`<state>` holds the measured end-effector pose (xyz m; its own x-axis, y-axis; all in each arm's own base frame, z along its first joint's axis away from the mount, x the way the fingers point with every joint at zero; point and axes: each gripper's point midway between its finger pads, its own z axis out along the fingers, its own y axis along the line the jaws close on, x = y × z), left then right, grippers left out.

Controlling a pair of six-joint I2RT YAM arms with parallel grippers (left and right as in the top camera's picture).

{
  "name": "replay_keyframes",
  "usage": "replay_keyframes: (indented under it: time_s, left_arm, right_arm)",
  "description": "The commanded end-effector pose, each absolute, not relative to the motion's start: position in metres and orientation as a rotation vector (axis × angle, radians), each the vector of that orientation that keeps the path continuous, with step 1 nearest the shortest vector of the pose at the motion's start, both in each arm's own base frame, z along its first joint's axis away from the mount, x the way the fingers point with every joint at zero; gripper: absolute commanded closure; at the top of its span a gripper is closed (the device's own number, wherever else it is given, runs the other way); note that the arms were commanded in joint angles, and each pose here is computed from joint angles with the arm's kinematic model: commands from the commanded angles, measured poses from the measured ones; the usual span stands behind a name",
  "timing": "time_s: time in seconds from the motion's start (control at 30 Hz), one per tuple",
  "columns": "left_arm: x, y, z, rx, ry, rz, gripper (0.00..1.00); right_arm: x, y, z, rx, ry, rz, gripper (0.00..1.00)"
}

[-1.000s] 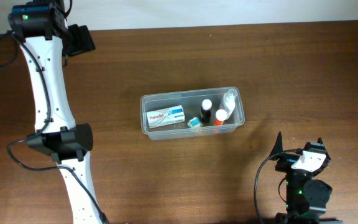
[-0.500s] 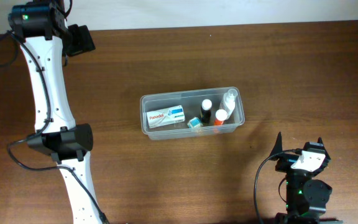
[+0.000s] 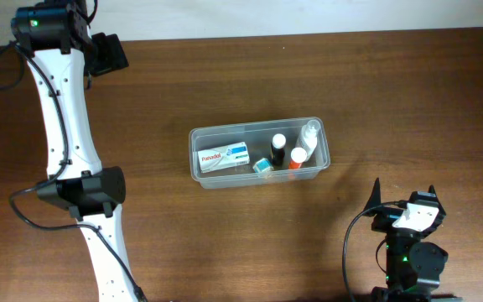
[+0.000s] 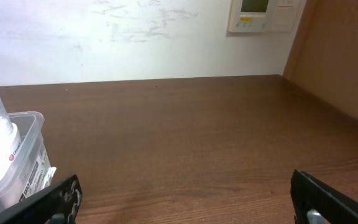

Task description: Pack container

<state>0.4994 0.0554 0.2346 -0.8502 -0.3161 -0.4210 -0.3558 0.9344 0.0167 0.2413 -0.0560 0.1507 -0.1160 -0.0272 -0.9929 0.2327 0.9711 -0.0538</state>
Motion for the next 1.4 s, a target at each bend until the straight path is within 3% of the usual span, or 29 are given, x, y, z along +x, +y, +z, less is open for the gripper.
replay_keyframes:
  time_s: [0.0,0.27,0.6,0.97,1.37]
  left_arm:
    - [0.497,0.055,0.253,-0.460,2.625,0.141,0.01]
    - [0.487,0.054,0.326,-0.443,2.414,0.101,0.01]
    - [0.415,0.020,0.443,-0.345,2.165,0.017,0.01]
    - [0.253,-0.006,0.572,-0.220,1.780,-0.137,0.01]
    - [0.065,0.018,0.625,-0.213,1.399,-0.208,0.01]
  right_arm:
    - [0.240,-0.061,0.150,0.174,1.673,-0.244,0.02]
    - [0.240,-0.061,0.150,0.174,1.673,-0.244,0.02]
    - [0.240,-0.061,0.150,0.174,1.673,-0.244,0.02]
    - [0.240,-0.061,0.150,0.173,1.673,-0.244,0.02]
    - [0.240,-0.061,0.150,0.174,1.673,-0.244,0.02]
